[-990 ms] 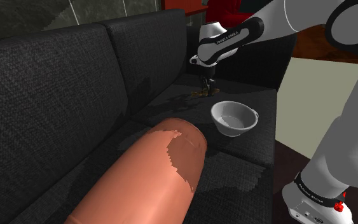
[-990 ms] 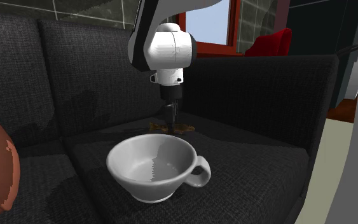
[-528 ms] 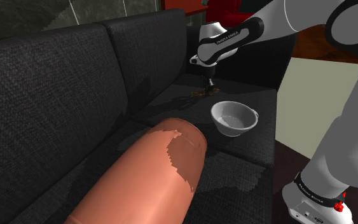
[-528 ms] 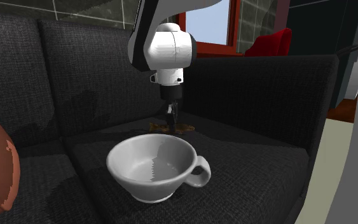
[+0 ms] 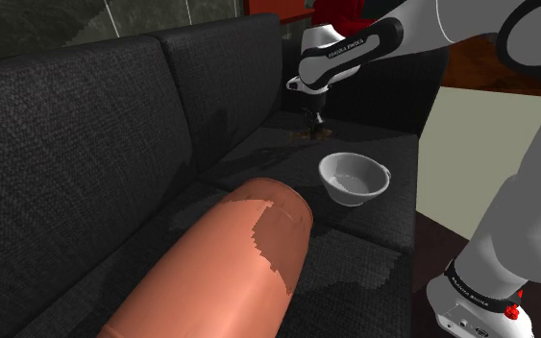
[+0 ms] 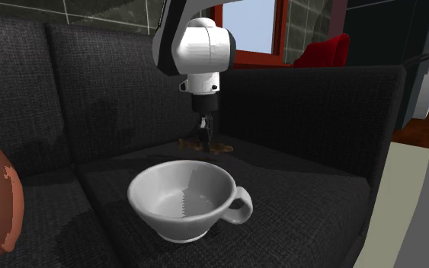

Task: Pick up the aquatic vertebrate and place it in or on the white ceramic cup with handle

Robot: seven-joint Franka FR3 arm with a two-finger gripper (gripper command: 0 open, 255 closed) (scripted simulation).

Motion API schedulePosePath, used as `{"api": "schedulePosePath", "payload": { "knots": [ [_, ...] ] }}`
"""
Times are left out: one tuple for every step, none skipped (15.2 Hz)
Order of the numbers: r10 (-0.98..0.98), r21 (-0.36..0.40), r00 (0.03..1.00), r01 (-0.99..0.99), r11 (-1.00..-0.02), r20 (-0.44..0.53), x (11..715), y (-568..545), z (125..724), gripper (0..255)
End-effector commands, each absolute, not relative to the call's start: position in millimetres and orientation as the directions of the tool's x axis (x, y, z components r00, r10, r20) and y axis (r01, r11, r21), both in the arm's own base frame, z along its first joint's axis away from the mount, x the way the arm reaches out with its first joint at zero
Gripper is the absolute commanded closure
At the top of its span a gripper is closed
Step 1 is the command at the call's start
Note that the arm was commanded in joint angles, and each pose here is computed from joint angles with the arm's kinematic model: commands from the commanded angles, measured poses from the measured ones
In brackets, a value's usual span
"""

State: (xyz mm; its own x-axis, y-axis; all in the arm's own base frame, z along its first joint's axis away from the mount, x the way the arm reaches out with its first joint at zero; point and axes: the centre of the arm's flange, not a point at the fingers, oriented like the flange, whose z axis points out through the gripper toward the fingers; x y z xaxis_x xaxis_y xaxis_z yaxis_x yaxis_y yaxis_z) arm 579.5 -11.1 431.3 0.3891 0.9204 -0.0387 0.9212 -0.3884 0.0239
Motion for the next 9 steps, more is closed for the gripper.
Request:
{"api": "schedulePosePath", "payload": {
  "knots": [
    [0.920,0.024,0.389,0.921,-0.388,-0.039,578.8,-11.3,441.5,255],
    [0.920,0.024,0.389,0.921,-0.388,-0.039,578.8,-11.3,446.8,255],
    [0.920,0.024,0.389,0.921,-0.388,-0.039,578.8,-11.3,452.1,255],
    [0.920,0.024,0.389,0.921,-0.388,-0.039,578.8,-11.3,457.4,255],
    [0.920,0.024,0.389,0.921,-0.388,-0.039,578.8,-11.3,462.7,255],
    [0.920,0.024,0.389,0.921,-0.388,-0.039,578.8,-11.3,467.9,255],
    [0.920,0.024,0.389,0.921,-0.388,-0.039,578.8,-11.3,473.2,255],
    [0.920,0.024,0.389,0.921,-0.388,-0.039,578.8,-11.3,478.5,255],
    [0.920,0.024,0.389,0.921,-0.388,-0.039,578.8,-11.3,483.8,255]
  ]
}}
